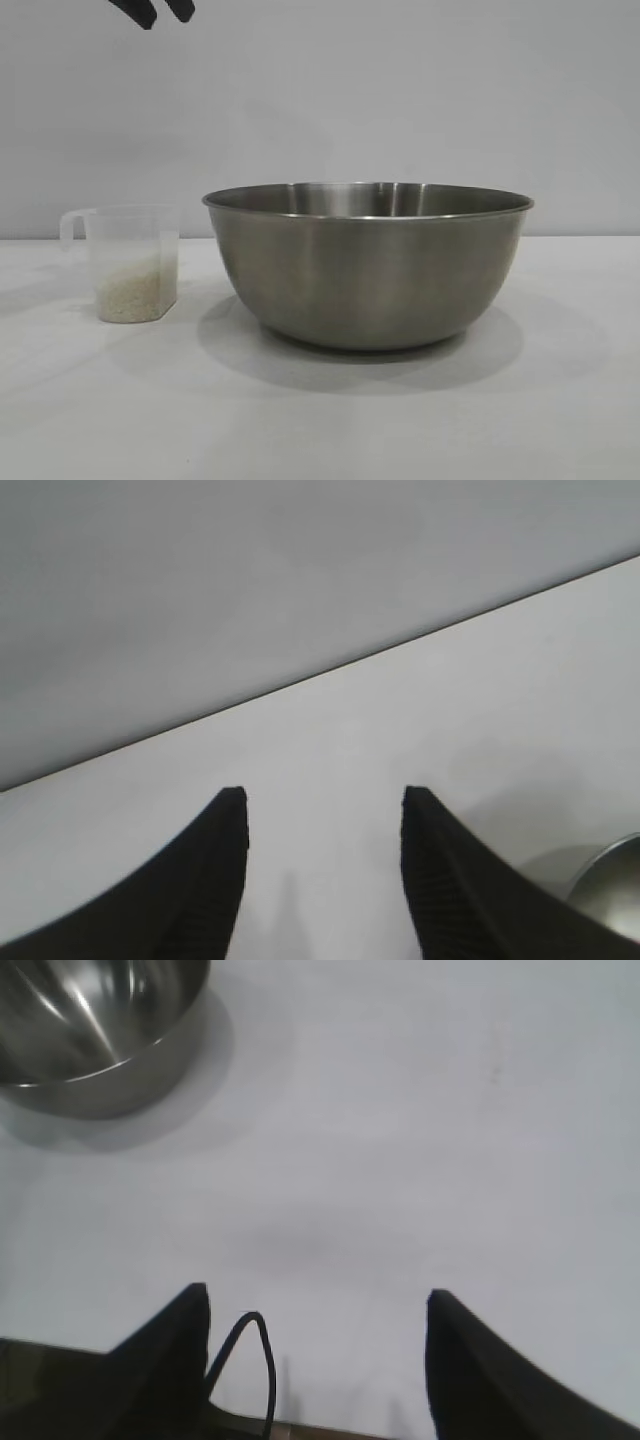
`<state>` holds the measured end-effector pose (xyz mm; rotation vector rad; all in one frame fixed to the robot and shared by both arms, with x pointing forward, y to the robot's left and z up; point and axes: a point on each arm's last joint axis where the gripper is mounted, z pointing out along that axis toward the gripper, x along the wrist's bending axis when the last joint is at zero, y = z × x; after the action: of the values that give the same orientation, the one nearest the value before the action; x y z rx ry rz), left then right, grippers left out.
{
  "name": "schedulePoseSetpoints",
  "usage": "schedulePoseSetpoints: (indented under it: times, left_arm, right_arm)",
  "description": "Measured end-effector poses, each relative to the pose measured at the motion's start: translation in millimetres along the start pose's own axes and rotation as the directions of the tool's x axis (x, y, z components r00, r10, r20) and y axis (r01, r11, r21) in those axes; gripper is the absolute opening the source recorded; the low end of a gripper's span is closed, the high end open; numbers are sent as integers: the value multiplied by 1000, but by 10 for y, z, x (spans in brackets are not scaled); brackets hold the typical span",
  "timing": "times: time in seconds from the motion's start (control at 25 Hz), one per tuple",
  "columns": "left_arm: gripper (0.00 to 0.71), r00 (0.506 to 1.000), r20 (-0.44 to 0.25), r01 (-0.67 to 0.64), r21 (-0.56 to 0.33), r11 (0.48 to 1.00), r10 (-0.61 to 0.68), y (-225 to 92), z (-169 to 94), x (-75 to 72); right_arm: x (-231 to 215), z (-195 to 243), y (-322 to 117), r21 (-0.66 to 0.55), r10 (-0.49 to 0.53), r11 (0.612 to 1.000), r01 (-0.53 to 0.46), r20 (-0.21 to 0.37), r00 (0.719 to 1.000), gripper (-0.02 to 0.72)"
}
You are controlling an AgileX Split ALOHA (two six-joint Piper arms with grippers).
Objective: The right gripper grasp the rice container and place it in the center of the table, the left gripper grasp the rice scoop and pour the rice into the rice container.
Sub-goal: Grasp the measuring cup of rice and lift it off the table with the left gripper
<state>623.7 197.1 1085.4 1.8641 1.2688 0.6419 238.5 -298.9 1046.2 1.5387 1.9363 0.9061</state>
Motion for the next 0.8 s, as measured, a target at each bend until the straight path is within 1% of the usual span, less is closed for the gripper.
schedulePoseSetpoints:
  times: [0.08, 0.16, 0.44, 0.68, 0.8]
  left_arm:
    - [350, 1000, -5, -18, -8, 1000, 18, -135, -79, -62]
    - [350, 1000, -13, -23, -27, 999, 22, -267, -172, -120]
    - [350, 997, -64, -40, -72, 997, 36, -852, -377, -233]
    - [350, 989, -146, 8, -90, 996, -21, -1460, -393, -192]
    - [350, 986, -165, -12, -97, 995, -4, -1714, -415, -236]
  right_arm:
    - [-15, 15, 12, -39, -13, 999, 14, 17, 1000, 399]
    - [-19, 48, 6, -48, -19, 999, 20, 21, 1000, 399]
    - [-26, 56, 9, -61, -24, 998, 26, 29, 999, 399]
    - [-27, 56, 9, -61, -27, 998, 29, 30, 999, 399]
    - [-27, 56, 9, -61, -27, 998, 29, 30, 999, 399]
